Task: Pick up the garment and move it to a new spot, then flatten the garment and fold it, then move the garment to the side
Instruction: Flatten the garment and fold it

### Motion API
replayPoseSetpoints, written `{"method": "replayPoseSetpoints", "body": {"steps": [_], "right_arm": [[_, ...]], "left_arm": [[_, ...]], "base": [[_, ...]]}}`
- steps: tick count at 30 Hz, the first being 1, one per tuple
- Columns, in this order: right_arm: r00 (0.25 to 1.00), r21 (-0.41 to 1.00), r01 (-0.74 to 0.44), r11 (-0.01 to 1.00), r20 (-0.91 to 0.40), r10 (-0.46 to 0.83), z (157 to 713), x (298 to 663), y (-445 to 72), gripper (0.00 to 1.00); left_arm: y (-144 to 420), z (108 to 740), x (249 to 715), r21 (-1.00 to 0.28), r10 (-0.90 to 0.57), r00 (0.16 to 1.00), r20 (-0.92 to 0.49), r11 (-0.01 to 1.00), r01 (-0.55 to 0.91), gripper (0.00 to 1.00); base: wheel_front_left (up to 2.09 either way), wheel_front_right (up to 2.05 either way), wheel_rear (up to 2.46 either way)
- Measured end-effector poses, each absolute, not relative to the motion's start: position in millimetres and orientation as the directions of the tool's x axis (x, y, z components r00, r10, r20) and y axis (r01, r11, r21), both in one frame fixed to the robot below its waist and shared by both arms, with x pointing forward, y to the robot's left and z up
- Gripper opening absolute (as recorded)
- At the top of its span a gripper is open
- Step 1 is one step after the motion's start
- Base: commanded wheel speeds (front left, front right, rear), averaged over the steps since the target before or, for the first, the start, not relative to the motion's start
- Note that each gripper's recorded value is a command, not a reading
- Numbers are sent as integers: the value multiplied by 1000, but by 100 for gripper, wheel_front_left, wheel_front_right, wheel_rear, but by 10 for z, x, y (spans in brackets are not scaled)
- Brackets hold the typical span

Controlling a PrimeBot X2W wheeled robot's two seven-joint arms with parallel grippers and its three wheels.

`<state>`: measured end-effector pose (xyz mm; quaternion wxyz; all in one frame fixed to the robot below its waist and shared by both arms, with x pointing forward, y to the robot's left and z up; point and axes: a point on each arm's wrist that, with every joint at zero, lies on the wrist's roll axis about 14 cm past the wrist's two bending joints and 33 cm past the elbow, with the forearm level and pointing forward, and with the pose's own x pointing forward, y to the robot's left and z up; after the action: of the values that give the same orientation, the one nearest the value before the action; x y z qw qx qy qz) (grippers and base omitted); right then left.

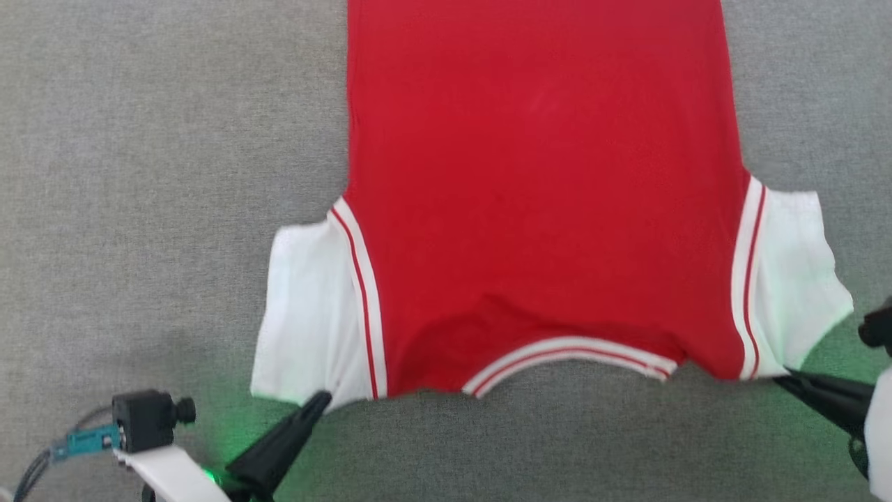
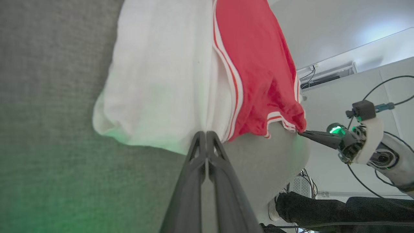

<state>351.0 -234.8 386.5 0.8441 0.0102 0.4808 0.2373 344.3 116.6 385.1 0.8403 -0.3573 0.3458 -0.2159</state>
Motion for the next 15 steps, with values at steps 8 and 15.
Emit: {"method": "replayPoseSetpoints", "body": {"steps": [8,15], "right_arm": [[447,220,-397,891,-802,397,3950,3544,-2395,0],[438,207,-392,896,-815,380,3826,3533,-2313,0]], "left_arm": [[1121,3929,3398,-752,-596,683,-423,651,103,0],[1096,3814,3556,-724,-549,718,-428,684,92,0]], "base": [[0,0,0],[0,0,0]]}}
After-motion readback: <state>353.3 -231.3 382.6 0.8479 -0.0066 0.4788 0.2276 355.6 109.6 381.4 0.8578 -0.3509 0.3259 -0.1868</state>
